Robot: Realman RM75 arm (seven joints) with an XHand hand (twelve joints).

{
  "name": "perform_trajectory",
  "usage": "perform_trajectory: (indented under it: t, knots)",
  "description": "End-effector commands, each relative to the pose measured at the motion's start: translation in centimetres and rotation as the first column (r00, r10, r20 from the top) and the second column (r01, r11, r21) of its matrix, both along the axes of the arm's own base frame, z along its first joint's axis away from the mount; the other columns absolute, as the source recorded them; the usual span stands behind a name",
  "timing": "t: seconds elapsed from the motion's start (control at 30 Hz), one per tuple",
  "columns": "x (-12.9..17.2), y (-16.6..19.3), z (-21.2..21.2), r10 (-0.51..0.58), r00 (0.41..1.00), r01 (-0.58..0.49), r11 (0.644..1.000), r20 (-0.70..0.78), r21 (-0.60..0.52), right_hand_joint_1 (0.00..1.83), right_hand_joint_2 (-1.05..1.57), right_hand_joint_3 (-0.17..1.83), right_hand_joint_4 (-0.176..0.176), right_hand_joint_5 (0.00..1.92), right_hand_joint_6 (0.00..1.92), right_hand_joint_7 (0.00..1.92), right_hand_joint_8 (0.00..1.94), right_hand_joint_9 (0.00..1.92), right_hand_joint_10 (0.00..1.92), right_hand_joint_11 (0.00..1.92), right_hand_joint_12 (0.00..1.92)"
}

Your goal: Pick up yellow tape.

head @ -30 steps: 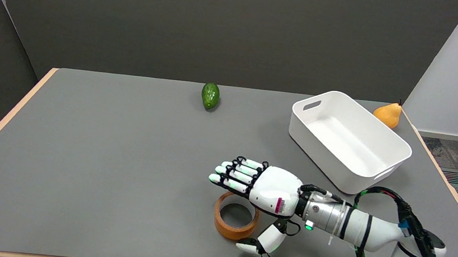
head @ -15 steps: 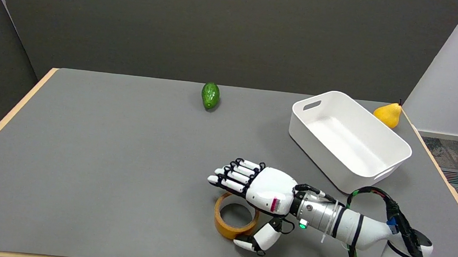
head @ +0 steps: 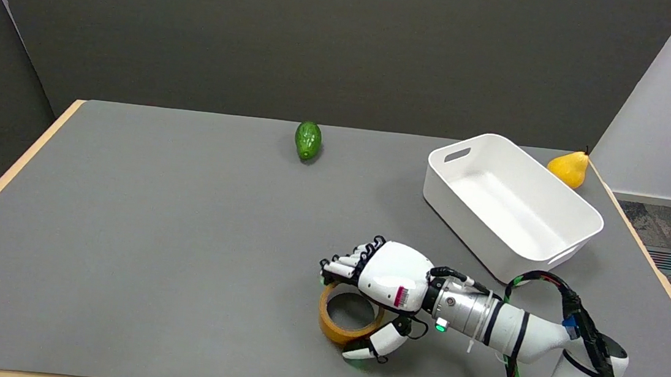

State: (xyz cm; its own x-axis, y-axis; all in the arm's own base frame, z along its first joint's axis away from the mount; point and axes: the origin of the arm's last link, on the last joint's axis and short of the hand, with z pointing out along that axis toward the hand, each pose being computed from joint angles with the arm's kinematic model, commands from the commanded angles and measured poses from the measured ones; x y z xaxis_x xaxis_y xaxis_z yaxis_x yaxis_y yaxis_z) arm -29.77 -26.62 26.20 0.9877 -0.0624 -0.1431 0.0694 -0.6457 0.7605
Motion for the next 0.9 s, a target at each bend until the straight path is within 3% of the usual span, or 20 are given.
perform_trajectory:
  t: [0.03, 0.2, 0.43, 0.67, 0.9]
  knots:
    - [0.4, -0.3, 0.2, 0.042, 0.999, -0.042, 0.999, -0.002, 0.026, 1.18, 1.14, 0.24, -0.110, 0.58, 1.53, 0.88, 1.30, 0.83, 1.30, 0.89, 1.89]
    - [2.7, -1.2, 1.0, 0.129, 0.992, -0.129, 0.992, 0.006, 0.008, 1.18, 1.03, 0.45, -0.091, 0.62, 1.56, 0.90, 1.27, 0.85, 1.43, 0.93, 1.92]
    - [8.7, -3.4, 3.3, 0.315, 0.949, -0.315, 0.947, -0.011, -0.067, 1.19, 1.01, 0.48, -0.086, 0.64, 1.57, 0.91, 1.26, 0.88, 1.45, 0.95, 1.92]
    - [16.1, -5.6, 7.5, 0.508, 0.852, -0.523, 0.826, -0.125, -0.208, 1.19, 1.00, 0.49, -0.088, 0.64, 1.57, 0.91, 1.26, 0.89, 1.47, 0.96, 1.92]
    - [20.8, -8.4, 13.2, 0.539, 0.804, -0.594, 0.707, -0.251, -0.384, 1.19, 1.00, 0.49, -0.088, 0.63, 1.58, 0.91, 1.27, 0.89, 1.47, 0.96, 1.92]
